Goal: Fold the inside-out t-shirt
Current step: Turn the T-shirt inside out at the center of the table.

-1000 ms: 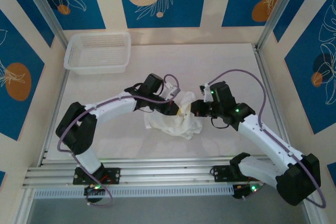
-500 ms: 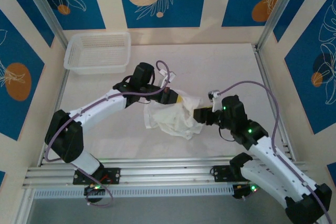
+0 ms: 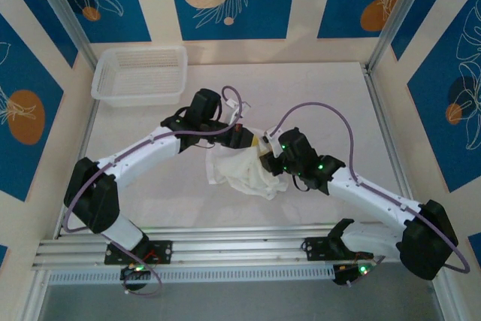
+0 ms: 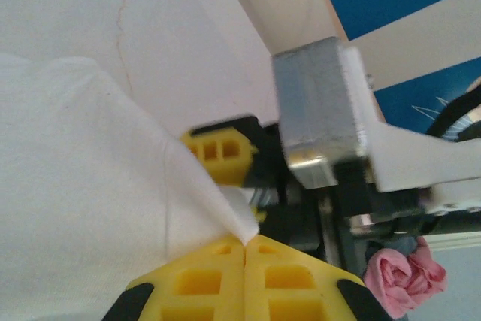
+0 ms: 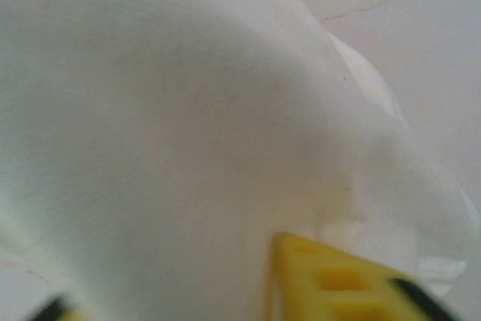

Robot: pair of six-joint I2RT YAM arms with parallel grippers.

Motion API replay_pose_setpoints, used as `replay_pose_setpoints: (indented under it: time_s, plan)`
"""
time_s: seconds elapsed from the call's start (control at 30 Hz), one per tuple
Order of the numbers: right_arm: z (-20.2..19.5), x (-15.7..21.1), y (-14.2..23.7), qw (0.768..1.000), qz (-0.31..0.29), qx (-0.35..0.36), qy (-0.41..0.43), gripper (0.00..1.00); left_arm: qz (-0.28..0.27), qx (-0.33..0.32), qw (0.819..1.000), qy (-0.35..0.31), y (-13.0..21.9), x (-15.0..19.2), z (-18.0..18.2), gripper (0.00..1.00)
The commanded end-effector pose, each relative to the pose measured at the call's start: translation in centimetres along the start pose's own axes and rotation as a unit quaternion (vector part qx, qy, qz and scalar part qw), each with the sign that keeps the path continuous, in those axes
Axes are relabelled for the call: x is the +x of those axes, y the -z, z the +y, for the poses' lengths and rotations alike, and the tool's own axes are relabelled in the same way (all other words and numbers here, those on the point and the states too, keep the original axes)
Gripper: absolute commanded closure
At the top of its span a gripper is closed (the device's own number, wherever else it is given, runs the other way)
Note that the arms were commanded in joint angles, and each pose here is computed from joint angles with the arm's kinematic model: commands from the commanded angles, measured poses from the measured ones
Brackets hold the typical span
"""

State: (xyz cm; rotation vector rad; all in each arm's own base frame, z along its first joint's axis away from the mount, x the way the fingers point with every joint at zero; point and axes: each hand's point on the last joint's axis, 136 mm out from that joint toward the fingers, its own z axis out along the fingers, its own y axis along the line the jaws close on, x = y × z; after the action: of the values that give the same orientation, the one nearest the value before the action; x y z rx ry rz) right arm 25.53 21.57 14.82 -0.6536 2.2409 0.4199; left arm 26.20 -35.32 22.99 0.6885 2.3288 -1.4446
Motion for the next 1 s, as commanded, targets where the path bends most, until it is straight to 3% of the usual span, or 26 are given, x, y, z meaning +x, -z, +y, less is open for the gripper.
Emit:
replay_pose_setpoints:
  time_s: [0.0,0.07,0.13,0.17,0.23,0.37,0.47,0.57,0.67,0.83,0.97]
  plan:
    - [2.2,-2.7,2.5,0.997,-0.032,-0.071,-0.016,0.99,-0.019,-0.086,0.996,0.005,2.1,-0.7,3.1,1.0]
    - [4.8,-2.7,4.8,0.985,-0.037,-0.165,-0.027,1.0,-0.019,-0.182,0.983,0.013,3.2,-0.2,8.0,1.0]
    - [7.7,-3.4,8.1,0.955,-0.059,-0.286,-0.047,1.0,-0.015,-0.26,0.965,0.009,3.8,0.1,12.4,1.0]
    - [8.6,-4.0,9.8,0.937,-0.079,-0.336,-0.06,1.0,-0.009,-0.273,0.962,0.01,3.6,0.2,13.8,1.0]
    - [8.5,-5.5,11.8,0.916,-0.121,-0.372,-0.086,1.0,-0.01,-0.264,0.964,0.01,2.5,0.0,14.7,0.99]
    - [4.8,-7.2,11.8,0.913,-0.163,-0.337,-0.164,1.0,-0.048,-0.252,0.967,0.001,2.5,-0.9,14.4,0.58]
    - [2.0,-7.1,10.4,0.919,-0.149,-0.294,-0.217,1.0,-0.084,-0.266,0.96,-0.029,5.1,-1.3,12.5,0.46]
    - [0.7,-6.8,9.3,0.919,-0.134,-0.277,-0.245,1.0,-0.128,-0.255,0.957,-0.061,8.0,-1.2,9.0,0.42]
    - [0.1,-6.7,8.6,0.92,-0.126,-0.269,-0.256,1.0,-0.156,-0.166,0.971,-0.079,8.3,-0.3,4.1,0.44]
    - [-0.5,-6.7,7.9,0.921,-0.12,-0.258,-0.267,1.0,-0.142,-0.043,0.985,-0.091,4.7,1.7,-1.9,0.53]
    - [-0.5,-6.8,8.1,0.921,-0.12,-0.255,-0.27,1.0,-0.128,-0.022,0.989,-0.071,1.4,1.6,-1.6,0.59]
